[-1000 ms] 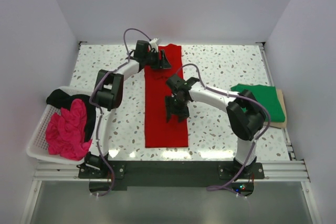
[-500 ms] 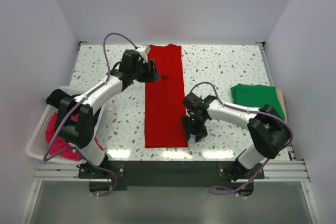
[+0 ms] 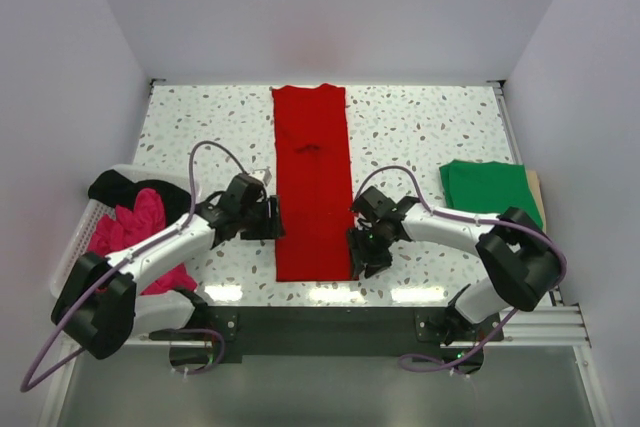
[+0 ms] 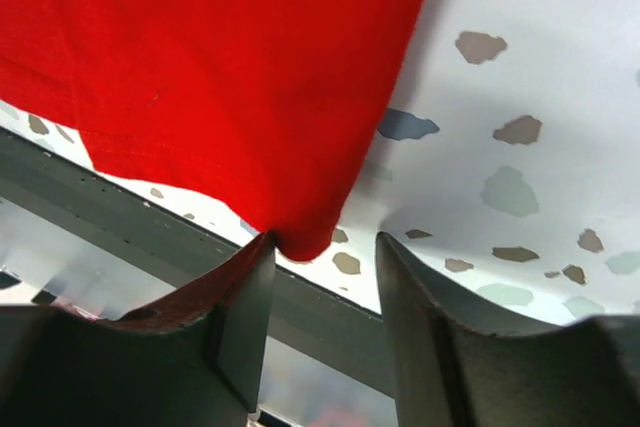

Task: Fold and stack the t-shirts
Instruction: Fold the tshirt

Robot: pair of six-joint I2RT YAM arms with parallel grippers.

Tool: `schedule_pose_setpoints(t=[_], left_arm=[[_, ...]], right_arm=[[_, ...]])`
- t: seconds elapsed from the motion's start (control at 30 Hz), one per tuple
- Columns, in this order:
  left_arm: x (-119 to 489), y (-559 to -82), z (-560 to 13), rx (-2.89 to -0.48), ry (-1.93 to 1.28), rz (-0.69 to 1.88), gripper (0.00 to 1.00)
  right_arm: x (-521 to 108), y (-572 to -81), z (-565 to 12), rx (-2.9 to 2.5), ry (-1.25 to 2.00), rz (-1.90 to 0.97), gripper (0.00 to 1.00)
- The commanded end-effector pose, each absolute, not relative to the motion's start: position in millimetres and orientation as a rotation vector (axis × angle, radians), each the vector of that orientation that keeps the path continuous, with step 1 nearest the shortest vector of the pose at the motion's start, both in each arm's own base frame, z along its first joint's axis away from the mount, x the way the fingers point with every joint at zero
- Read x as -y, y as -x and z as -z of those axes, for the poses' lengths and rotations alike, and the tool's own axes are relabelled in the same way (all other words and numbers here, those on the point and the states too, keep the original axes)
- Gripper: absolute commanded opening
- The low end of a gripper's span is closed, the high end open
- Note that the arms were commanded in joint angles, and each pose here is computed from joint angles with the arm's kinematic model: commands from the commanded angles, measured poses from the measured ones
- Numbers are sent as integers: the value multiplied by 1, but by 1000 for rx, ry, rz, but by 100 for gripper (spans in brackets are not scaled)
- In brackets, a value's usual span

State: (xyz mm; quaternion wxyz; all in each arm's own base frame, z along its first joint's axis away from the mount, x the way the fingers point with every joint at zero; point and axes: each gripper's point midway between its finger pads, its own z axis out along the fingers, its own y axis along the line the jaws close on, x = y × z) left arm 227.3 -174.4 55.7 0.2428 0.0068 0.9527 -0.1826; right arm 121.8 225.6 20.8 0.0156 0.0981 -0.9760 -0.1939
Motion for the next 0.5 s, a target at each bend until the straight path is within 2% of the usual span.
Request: schedule_pose_setpoints(t=[0.0,0.17,0.27,0.47], left_arm=[[177,-212,-56,-2600,71,534,60],[181,-186,-43,-2654,83,589,60],[184,-170,-34,-2693,87,593,60],[186,-149,-21,-2746,98,600,57]], right_arm=[[-236,-126,-23,3048,-340,702,47],[-233,-125,-18,3048,-347,683,29],[-231,-123,-15,3046,-350,666,23],[-226,-120,-11,3039,-347,638,20]])
